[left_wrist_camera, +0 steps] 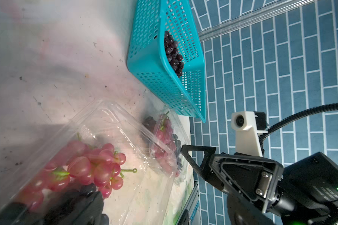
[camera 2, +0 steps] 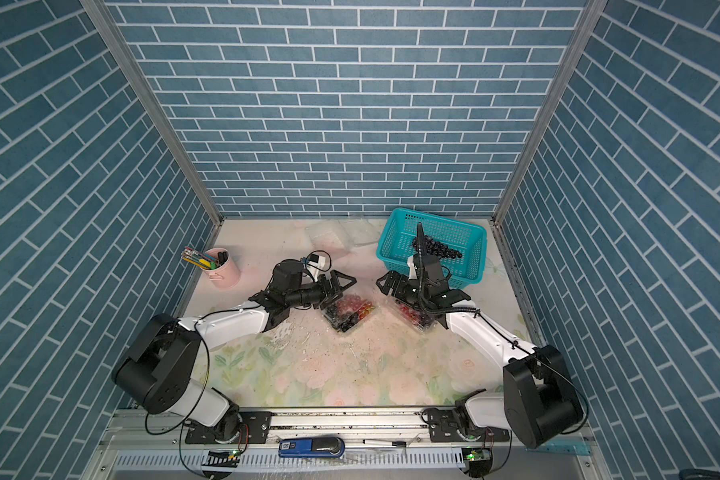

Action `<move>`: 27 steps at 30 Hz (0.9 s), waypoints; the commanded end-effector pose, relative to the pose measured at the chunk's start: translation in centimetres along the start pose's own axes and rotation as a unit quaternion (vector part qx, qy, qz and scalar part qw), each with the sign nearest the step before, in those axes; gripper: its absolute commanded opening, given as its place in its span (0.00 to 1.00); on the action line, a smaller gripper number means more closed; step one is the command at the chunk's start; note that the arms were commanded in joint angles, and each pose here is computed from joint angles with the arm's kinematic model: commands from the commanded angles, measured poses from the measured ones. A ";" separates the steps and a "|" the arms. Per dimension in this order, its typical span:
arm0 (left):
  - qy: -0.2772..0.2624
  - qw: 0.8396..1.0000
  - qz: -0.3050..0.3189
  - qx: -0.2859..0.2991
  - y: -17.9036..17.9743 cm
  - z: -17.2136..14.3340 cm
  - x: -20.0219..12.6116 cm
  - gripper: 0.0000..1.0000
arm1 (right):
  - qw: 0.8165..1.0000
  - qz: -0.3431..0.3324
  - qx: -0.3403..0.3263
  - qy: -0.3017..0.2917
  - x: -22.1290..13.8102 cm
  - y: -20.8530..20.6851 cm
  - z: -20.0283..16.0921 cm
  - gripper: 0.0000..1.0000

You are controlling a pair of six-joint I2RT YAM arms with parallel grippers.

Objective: Pack grapes into containers
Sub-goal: Close the packing box at the center of the board, then move the packing box to the center of the board.

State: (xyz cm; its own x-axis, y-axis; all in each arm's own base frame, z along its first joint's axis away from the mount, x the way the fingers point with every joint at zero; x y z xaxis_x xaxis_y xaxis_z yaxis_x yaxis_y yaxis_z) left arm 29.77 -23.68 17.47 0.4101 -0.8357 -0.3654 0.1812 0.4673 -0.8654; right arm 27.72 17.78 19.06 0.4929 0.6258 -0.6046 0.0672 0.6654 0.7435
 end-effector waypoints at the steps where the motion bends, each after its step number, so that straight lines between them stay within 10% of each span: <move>1: -0.018 1.000 -0.007 -0.007 0.7 0.0 0.3 1.00 | 1.000 0.018 0.021 -0.001 0.1 0.2 -0.4 0.96; 27: -0.019 0.999 0.028 -0.010 2.1 -0.2 -2.2 1.00 | 0.996 0.057 0.031 0.069 8.0 2.3 -7.9 0.88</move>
State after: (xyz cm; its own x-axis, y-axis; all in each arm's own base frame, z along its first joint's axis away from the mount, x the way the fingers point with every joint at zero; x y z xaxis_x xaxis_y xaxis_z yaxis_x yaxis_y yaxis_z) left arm 29.61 -21.89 16.91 0.4568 -0.8054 -0.3776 0.1512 0.4887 -0.8593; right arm 24.37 26.49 13.35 0.3443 0.7285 -0.5923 0.0610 0.6121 0.7884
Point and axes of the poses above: each gripper's point midway between its finger pads, its own x axis out along the fingers, its own y axis along the line the jaws close on, z = x × y, the point moved 7 cm from there along -x, back along the fingers, and after that the axes turned 6 degrees about x, right-handed, at the moved point
